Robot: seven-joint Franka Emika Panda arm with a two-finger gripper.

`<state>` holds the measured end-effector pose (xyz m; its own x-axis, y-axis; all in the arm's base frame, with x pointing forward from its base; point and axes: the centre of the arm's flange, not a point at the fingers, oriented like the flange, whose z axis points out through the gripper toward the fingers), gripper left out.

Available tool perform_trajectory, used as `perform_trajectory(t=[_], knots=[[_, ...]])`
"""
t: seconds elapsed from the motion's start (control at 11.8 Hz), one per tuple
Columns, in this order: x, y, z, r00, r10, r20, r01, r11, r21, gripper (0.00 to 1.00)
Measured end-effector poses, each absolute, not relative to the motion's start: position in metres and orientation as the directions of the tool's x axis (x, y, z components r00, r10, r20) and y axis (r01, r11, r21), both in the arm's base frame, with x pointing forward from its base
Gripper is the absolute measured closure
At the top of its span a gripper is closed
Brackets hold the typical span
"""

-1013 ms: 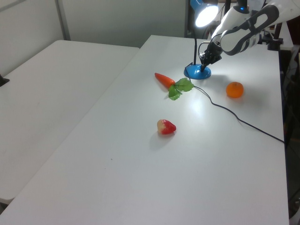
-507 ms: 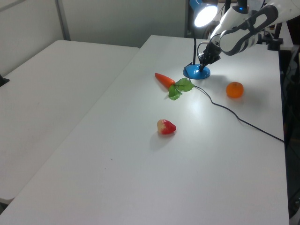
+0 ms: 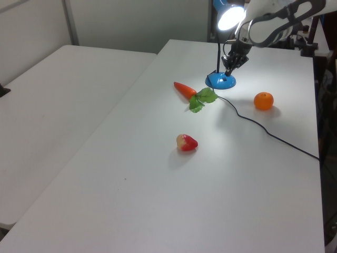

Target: Turn on desk lamp

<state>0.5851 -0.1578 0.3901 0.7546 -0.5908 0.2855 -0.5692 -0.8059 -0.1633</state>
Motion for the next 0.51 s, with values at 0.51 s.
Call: perform_trajectory(t=[0.51], knots=[[0.561, -0.092, 0.471, 0.937, -0.348, 0.042, -0.349, -0.937, 0.020, 0.96]])
